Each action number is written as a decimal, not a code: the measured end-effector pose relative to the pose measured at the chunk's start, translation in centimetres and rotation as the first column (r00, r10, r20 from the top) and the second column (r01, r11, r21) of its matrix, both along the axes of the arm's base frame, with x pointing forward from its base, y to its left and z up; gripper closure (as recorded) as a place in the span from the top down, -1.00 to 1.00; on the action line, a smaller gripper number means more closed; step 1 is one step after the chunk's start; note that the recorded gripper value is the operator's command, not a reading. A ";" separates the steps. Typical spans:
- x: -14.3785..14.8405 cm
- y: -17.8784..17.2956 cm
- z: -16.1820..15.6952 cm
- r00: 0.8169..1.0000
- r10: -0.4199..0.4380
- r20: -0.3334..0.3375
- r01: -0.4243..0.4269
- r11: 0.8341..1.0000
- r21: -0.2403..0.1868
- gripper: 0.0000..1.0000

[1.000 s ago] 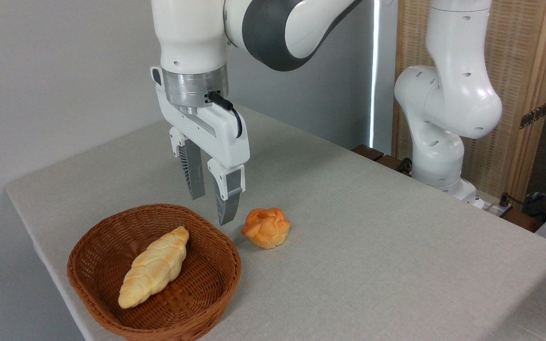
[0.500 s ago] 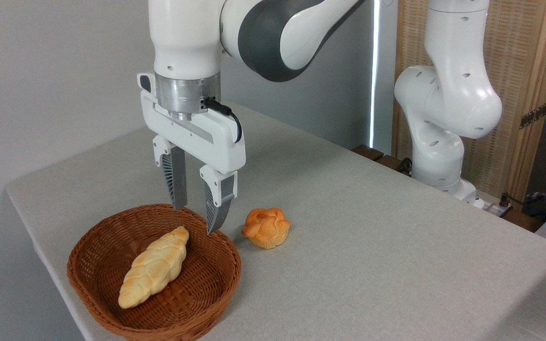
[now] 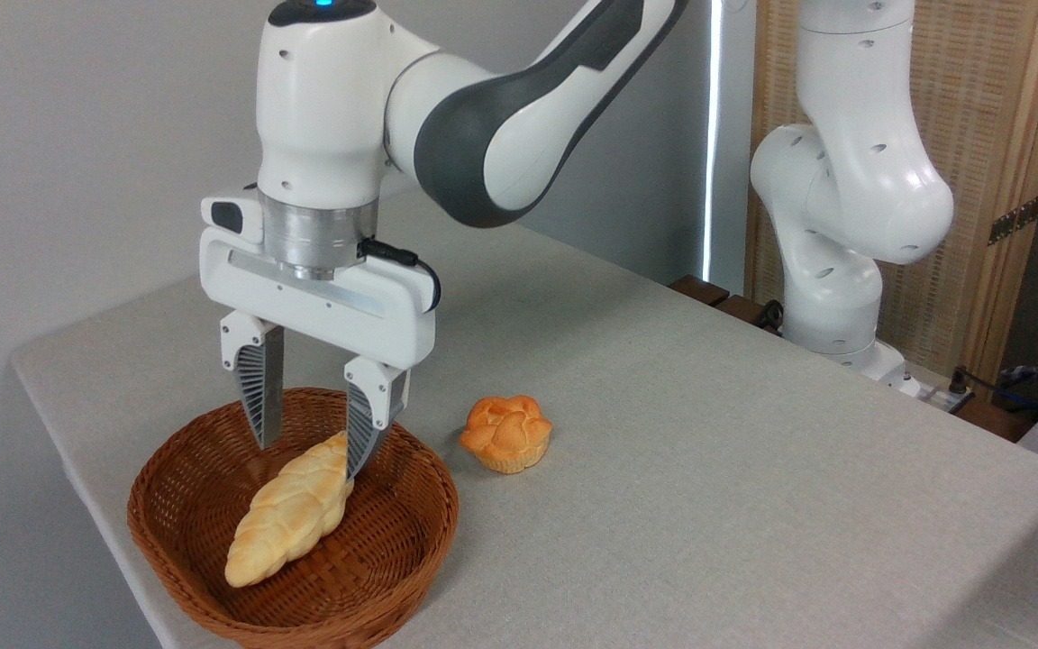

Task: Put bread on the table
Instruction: 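Lower the open gripper down over the long bread roll in the basket, then close the gripper on the middle of the long bread roll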

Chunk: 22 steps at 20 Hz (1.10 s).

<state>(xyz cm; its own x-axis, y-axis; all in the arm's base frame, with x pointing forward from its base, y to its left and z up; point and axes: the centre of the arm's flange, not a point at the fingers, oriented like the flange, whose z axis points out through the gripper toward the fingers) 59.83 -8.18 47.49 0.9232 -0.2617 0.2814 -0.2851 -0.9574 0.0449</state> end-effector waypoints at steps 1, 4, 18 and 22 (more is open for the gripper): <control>0.2 -0.3 -0.4 1.000 0.002 0.008 -0.002 1.000 -0.001 1.00; 0.7 -1.5 -2.0 1.000 -0.013 0.009 0.013 1.000 0.001 1.00; 1.5 -3.4 -5.2 0.997 -0.075 0.010 0.074 0.995 0.064 0.99; 1.4 -3.8 -5.5 0.996 -0.086 0.006 0.085 0.994 0.074 0.36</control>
<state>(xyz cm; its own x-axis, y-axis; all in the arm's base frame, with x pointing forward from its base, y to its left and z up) 61.28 -11.98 41.97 0.8941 -0.3599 0.2665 -0.3662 -0.9301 -0.0273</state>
